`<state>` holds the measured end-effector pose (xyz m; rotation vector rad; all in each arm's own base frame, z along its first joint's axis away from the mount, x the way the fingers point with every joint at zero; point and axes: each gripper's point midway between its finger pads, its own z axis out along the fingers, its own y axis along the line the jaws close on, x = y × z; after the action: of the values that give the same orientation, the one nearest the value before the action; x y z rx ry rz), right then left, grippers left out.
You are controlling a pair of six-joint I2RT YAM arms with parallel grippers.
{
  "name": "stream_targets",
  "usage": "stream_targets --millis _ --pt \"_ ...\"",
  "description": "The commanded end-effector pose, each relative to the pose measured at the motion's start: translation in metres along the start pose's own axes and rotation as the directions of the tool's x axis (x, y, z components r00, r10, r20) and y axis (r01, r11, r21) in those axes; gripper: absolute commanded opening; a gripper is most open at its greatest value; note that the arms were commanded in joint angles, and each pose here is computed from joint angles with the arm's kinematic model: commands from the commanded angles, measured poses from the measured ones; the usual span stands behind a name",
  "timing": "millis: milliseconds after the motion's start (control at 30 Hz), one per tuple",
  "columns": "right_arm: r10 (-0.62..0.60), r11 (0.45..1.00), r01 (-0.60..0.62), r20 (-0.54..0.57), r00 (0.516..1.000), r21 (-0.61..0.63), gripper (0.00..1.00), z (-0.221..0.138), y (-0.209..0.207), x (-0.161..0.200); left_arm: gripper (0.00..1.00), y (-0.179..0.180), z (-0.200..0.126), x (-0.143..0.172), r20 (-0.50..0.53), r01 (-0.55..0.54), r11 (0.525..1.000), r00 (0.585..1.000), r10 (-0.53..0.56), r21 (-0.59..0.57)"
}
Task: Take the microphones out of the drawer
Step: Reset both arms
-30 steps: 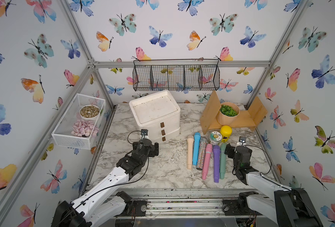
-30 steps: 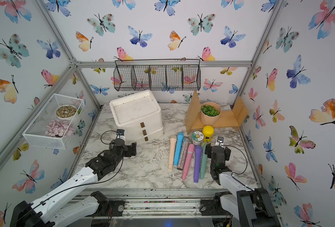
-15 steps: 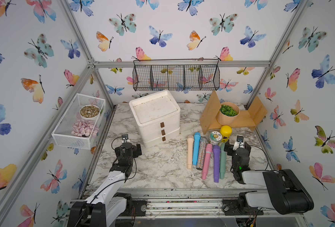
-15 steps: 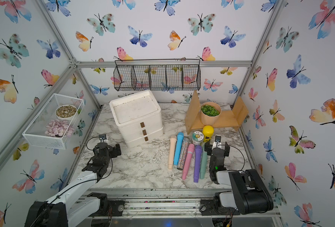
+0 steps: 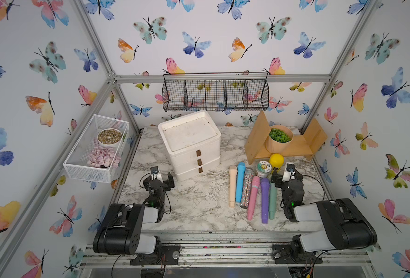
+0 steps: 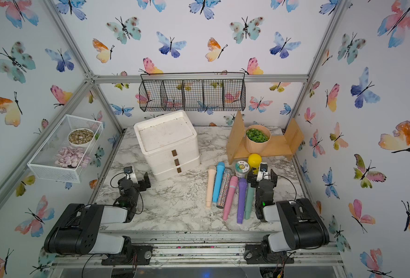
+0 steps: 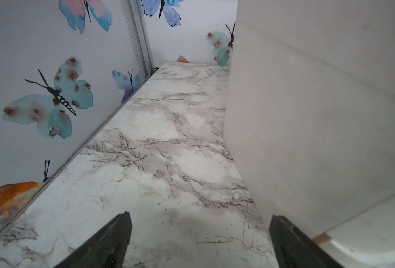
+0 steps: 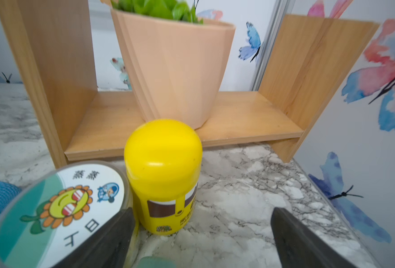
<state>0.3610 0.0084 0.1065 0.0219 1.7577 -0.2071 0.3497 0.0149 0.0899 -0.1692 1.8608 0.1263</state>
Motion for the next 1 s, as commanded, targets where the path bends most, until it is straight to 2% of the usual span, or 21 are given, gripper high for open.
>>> stream_targets --millis 0,67,167,267,367,467,967 --pt "0.035 0.999 -0.033 0.089 0.995 -0.022 0.98 0.0021 0.0036 -0.0135 0.98 -0.0056 0.0007 -0.0295 0.093 0.024 0.999 0.995 -0.028 0.042" --pt "0.042 0.999 -0.042 0.005 0.999 -0.029 0.99 0.0056 0.0057 -0.0038 0.98 -0.0047 0.0004 -0.0307 0.106 0.025 0.999 0.994 -0.029 0.038" --pt "0.037 0.999 -0.035 0.076 0.996 -0.026 0.98 0.0045 0.0046 -0.0123 0.98 -0.0052 0.0007 -0.0302 0.099 0.024 0.999 0.995 -0.028 0.04" --pt "0.041 0.999 -0.04 0.006 0.999 -0.021 0.98 0.0085 0.0047 -0.0046 0.98 -0.0052 0.0008 -0.0301 0.098 0.024 0.999 0.995 -0.028 0.04" --pt "0.041 0.999 -0.04 0.048 0.998 -0.02 0.98 0.0064 0.0038 -0.0091 0.98 -0.0053 0.0007 -0.0299 0.097 0.024 0.999 0.995 -0.027 0.04" --pt "0.039 0.999 -0.038 0.02 0.999 -0.016 0.98 0.0074 0.0034 -0.0055 0.98 -0.0053 0.0007 -0.0304 0.099 0.024 0.999 0.995 -0.028 0.04" --pt "0.039 0.999 -0.038 0.023 0.999 -0.017 0.99 0.0077 0.0036 -0.0062 0.98 -0.0061 0.002 -0.03 0.094 0.022 0.999 0.995 -0.026 0.043"
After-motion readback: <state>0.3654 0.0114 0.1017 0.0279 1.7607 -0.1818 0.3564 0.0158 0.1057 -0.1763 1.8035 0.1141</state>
